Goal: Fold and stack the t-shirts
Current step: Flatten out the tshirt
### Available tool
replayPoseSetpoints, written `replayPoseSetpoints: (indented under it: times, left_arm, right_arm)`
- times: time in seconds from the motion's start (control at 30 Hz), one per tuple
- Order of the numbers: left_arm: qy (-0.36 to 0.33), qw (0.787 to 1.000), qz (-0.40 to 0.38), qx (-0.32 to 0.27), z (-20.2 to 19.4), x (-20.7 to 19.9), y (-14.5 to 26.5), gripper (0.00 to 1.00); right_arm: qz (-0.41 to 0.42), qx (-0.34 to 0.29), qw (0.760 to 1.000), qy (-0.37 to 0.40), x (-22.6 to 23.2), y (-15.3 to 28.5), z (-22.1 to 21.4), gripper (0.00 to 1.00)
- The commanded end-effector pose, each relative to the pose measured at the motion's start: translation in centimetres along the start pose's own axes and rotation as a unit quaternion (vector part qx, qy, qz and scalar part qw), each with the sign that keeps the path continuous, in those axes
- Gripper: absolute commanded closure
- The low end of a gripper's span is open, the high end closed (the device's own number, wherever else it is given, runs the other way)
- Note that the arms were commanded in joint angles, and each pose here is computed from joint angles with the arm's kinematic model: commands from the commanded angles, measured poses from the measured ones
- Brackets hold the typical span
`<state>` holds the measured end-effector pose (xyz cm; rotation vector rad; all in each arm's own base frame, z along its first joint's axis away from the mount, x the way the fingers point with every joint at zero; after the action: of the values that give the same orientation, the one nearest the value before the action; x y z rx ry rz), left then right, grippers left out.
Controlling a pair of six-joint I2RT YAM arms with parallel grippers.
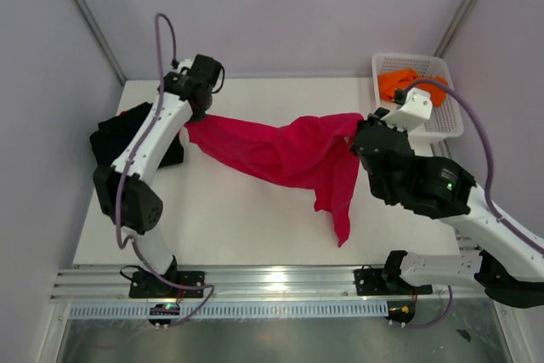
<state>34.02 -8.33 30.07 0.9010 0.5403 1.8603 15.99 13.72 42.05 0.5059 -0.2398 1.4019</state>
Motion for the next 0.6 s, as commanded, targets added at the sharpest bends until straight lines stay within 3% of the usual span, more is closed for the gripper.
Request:
replayPoseSetpoints:
  times: [0.0, 0.13, 0.17, 0.2, 0.23, 0.27, 0.33, 0.37, 0.47, 0.57]
  left_arm:
    - [0.011, 1.0, 0.003, 0.006, 0.8, -1.9, -2.2, 1.0]
    - [-0.005, 0.999, -0.011, 0.039, 0.7, -4.6, -5.0, 1.0]
    - [-0.007, 0.999, -0.016, 0.043, 0.7, -5.0, -5.3, 1.0]
    - [-0.01, 0.998, -0.021, 0.051, 0.5, -5.5, -5.7, 0.99]
    - [-0.011, 0.998, -0.03, 0.054, 0.4, -5.9, -5.9, 0.93]
    - [-0.012, 0.998, -0.035, 0.059, 0.2, -6.1, -6.0, 0.72]
    - [-0.013, 0.997, -0.04, 0.064, -0.2, -6.3, -6.2, 0.59]
    - [-0.015, 0.997, -0.038, 0.067, -0.6, -6.4, -6.5, 0.51]
    - [-0.021, 0.996, -0.036, 0.075, -1.4, -6.2, -6.5, 0.44]
    - [-0.026, 0.996, -0.037, 0.08, -2.1, -5.8, -6.3, 0.43]
  right_arm:
    - [-0.002, 0.008, 1.0, -0.005, 0.4, -1.8, -2.2, 0.97]
    - [-0.027, 0.037, 0.999, 0.029, -0.2, -3.7, -6.8, 0.95]
    - [-0.032, 0.046, 0.998, 0.04, -0.2, -4.1, -8.0, 0.9]
    - [-0.037, 0.053, 0.997, 0.046, -0.5, -4.4, -9.1, 0.79]
    - [-0.035, 0.063, 0.996, 0.05, -0.4, -4.6, -9.9, 0.48]
    - [-0.04, 0.068, 0.995, 0.054, -0.5, -4.8, -10.5, 0.33]
    - [-0.054, 0.078, 0.994, 0.061, -0.7, -5.2, -12.0, 0.18]
    - [-0.057, 0.081, 0.993, 0.067, -0.7, -5.4, -12.4, 0.15]
    - [-0.07, 0.089, 0.989, 0.1, -0.5, -6.1, -13.6, 0.14]
    - [-0.08, 0.096, 0.984, 0.128, -0.4, -6.5, -14.4, 0.14]
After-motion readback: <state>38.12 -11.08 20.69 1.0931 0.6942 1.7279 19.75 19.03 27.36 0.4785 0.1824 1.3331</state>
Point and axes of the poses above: each gripper's point midway between its finger pads, its own y axis back along the fingers, its own x axis along the line the jaws close on, z = x × y, the point moved 8 cm from there along y, back along the fingers, and after that the axes turned 8 degrees about -y, right-handed, at the moved point
